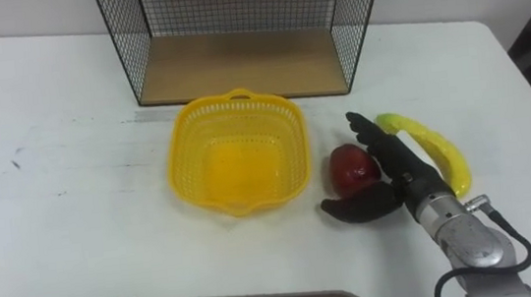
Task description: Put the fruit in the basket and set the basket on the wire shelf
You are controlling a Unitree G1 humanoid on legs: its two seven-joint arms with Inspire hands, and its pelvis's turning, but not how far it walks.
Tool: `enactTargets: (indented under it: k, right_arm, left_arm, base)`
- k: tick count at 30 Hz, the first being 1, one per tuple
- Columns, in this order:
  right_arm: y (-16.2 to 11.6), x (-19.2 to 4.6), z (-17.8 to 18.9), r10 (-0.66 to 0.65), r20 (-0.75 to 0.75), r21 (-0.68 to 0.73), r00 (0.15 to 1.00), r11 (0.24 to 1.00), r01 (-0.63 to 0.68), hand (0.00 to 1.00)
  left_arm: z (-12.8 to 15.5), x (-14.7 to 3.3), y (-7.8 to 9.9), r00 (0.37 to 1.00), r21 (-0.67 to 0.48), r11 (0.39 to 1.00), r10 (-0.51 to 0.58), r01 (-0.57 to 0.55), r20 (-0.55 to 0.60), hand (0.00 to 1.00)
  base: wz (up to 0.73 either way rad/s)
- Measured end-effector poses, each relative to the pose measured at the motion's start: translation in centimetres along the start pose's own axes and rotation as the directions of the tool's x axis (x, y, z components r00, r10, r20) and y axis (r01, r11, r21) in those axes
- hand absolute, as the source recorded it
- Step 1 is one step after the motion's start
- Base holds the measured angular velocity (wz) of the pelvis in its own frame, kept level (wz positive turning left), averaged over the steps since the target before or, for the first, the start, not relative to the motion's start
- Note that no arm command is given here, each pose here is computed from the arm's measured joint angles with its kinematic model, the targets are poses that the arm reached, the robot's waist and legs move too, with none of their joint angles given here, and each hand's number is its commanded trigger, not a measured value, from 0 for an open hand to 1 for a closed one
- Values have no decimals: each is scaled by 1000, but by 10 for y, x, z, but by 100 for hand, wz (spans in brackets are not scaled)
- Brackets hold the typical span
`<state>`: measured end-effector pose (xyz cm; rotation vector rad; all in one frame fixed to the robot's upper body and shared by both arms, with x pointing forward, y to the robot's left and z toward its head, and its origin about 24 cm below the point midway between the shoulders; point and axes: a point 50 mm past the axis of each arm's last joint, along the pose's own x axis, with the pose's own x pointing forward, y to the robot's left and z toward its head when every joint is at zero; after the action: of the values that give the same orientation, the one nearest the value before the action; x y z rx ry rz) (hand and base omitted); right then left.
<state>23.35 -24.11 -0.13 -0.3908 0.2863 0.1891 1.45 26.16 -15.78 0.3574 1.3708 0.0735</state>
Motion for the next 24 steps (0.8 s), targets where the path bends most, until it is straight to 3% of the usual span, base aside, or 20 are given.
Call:
enactTargets:
  k: [16, 18, 19, 24]
  right_arm:
    - [0, 0, -2, -6, -3, 1, 1000, 1000, 6, 0]
    - [0, 0, -2, -6, -3, 1, 1000, 1000, 6, 58]
    - [0, 0, -2, -7, -3, 1, 1000, 1000, 7, 100]
    - [-3, 2, -2, -47, -9, 7, 999, 999, 47, 100]
  left_arm:
    - [-2, 0, -1, 1000, 2, 1000, -2, 2, -19, 0]
    - [-2, 0, -1, 1000, 3, 1000, -2, 2, -19, 0]
    - [-2, 0, -1, 1000, 3, 1000, -2, 2, -19, 0]
    - [-2, 0, -1, 1000, 2, 1000, -2, 2, -19, 0]
  base:
    - [0]
    - [0]
    - [0]
    - [0]
